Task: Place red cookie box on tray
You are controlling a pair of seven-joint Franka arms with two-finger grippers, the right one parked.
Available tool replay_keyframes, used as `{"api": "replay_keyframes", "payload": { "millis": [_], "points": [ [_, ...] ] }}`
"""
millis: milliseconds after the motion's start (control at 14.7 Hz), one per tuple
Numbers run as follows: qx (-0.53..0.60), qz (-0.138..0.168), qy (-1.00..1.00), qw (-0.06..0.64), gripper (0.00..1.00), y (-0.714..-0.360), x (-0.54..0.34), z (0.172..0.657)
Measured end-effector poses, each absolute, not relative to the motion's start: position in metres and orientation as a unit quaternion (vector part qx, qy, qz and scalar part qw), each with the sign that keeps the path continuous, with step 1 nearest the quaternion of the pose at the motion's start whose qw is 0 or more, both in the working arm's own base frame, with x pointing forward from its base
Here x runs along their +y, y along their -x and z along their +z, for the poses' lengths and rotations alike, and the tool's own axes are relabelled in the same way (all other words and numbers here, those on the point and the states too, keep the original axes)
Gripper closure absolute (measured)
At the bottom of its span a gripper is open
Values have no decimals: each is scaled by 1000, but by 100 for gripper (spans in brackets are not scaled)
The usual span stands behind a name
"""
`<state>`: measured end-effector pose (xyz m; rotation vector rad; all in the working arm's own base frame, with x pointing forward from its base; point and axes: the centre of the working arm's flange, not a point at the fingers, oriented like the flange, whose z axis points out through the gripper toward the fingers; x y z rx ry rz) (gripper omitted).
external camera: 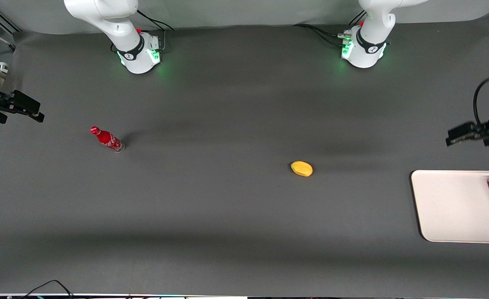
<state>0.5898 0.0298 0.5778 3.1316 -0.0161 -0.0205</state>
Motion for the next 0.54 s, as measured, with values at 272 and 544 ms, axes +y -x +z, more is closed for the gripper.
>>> {"api": "replay_keyframes", "payload": {
  "millis": [272,544],
  "points": [
    [-9,1,-1000,-1,0,-549,20,616],
    [-10,8,-1000,-5,0,-527,16,627]
  ]
}}
